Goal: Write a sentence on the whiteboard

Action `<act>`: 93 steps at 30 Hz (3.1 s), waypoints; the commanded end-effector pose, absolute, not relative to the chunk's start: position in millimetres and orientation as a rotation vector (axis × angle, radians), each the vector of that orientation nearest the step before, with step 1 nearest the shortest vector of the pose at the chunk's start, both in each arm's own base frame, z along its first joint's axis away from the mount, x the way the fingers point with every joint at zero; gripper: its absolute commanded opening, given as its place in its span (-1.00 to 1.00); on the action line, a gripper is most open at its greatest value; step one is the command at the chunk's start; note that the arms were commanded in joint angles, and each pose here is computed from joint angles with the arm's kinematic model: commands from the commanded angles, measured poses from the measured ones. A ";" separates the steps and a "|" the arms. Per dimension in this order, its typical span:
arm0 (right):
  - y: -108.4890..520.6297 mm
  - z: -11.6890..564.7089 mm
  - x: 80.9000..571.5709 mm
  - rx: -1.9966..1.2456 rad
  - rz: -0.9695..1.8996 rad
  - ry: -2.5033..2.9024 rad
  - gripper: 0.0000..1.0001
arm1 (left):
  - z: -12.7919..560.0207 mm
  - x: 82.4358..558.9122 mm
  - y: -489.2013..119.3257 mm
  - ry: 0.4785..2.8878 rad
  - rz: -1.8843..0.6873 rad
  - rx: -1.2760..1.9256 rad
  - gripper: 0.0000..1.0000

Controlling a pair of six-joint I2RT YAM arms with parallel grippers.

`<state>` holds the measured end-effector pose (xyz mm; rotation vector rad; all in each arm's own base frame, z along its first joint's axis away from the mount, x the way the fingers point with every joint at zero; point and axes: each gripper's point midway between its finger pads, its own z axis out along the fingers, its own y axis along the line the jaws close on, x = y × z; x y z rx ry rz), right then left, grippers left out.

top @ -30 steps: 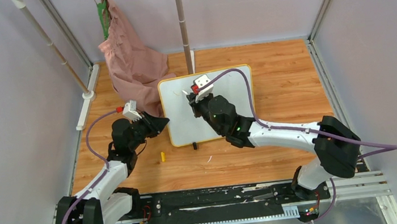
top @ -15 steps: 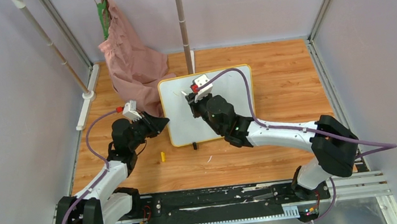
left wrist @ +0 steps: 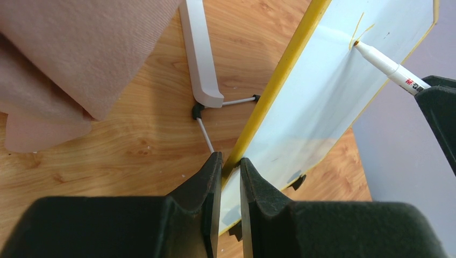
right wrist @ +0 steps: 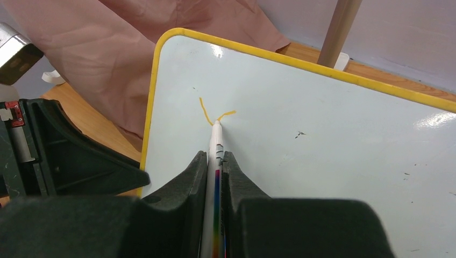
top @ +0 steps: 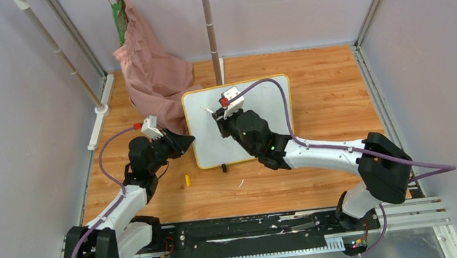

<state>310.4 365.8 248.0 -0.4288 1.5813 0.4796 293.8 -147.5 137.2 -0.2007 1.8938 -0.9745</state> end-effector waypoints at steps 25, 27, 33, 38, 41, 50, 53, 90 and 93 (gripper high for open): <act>352.9 235.3 288.2 -0.390 0.539 1.629 -1.00 | 139.7 292.2 -147.2 1.875 -0.983 -0.197 -1.00; 349.9 251.5 286.4 -0.368 0.562 1.596 -1.00 | 139.3 292.0 -147.4 1.877 -0.984 -0.196 -1.00; 333.5 274.2 286.6 -0.319 0.545 1.537 -1.00 | 139.3 292.2 -147.2 1.876 -0.983 -0.197 -1.00; 325.5 265.6 297.0 -0.314 0.496 1.559 -1.00 | 139.9 291.8 -147.3 1.874 -0.984 -0.195 -1.00; 327.9 262.6 299.6 -0.325 0.497 1.565 -1.00 | 139.3 291.5 -147.1 1.875 -0.983 -0.196 -1.00; 343.2 256.6 299.5 -0.377 0.529 1.565 -1.00 | 139.0 291.7 -147.3 1.877 -0.983 -0.195 -1.00; 345.6 253.8 300.4 -0.383 0.528 1.572 -1.00 | 140.4 292.1 -147.3 1.873 -0.983 -0.193 -1.00; 315.2 225.4 310.1 -0.346 0.398 1.682 -1.00 | 142.6 291.1 -147.7 1.866 -0.988 -0.189 -1.00; 316.2 229.2 313.2 -0.346 0.397 1.676 -1.00 | 142.4 291.0 -147.7 1.866 -0.988 -0.189 -1.00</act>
